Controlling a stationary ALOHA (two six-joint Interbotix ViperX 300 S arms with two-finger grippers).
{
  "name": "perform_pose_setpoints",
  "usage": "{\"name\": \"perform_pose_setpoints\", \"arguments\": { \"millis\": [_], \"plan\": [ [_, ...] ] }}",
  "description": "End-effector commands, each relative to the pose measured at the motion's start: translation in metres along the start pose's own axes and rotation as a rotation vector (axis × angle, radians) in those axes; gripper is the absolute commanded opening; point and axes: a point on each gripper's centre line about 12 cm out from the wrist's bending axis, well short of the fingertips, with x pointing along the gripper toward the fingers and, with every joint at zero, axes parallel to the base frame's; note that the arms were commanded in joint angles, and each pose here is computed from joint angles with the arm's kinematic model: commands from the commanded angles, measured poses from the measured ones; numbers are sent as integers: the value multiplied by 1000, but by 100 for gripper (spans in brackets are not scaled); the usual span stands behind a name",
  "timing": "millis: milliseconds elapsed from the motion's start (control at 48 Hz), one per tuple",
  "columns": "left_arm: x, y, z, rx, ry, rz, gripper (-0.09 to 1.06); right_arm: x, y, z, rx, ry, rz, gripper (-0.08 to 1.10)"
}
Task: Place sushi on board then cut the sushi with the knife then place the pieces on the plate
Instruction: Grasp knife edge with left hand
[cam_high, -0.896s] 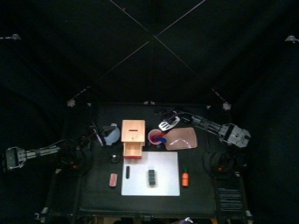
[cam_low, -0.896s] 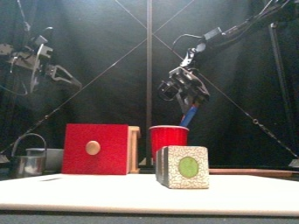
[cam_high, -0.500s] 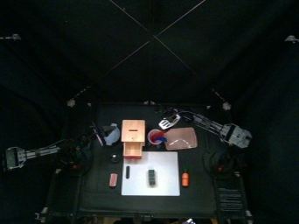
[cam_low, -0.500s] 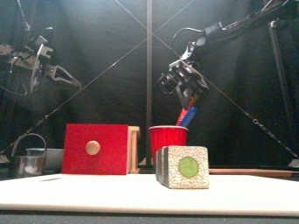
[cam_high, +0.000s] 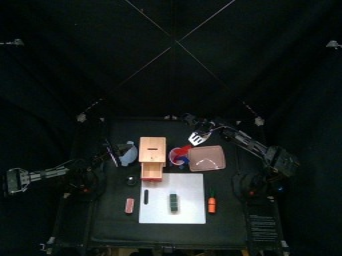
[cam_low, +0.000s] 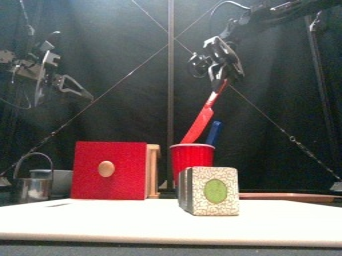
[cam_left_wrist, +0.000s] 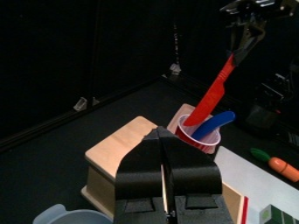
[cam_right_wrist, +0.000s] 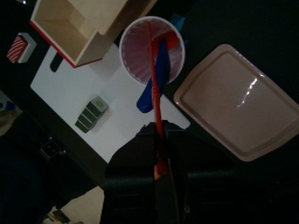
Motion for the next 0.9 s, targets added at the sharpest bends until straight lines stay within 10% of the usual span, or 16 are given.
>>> {"name": "perform_pose_setpoints", "arguments": {
  "millis": [21,208,417,896],
  "plan": [
    [2,-2,6,11,-20,-8,10,-36,8,-11,-32,-87,27,40],
    [4,-10,11,53,-28,-50,10,-32,27,-37,-163,-77,74,40],
    [4,-31,16,141,-40,-159,10,11,56,-70,-316,-43,170,40],
    [1,-90,10,247,-15,-433,12,50,102,-117,-557,-385,234,40]
  ]
}}
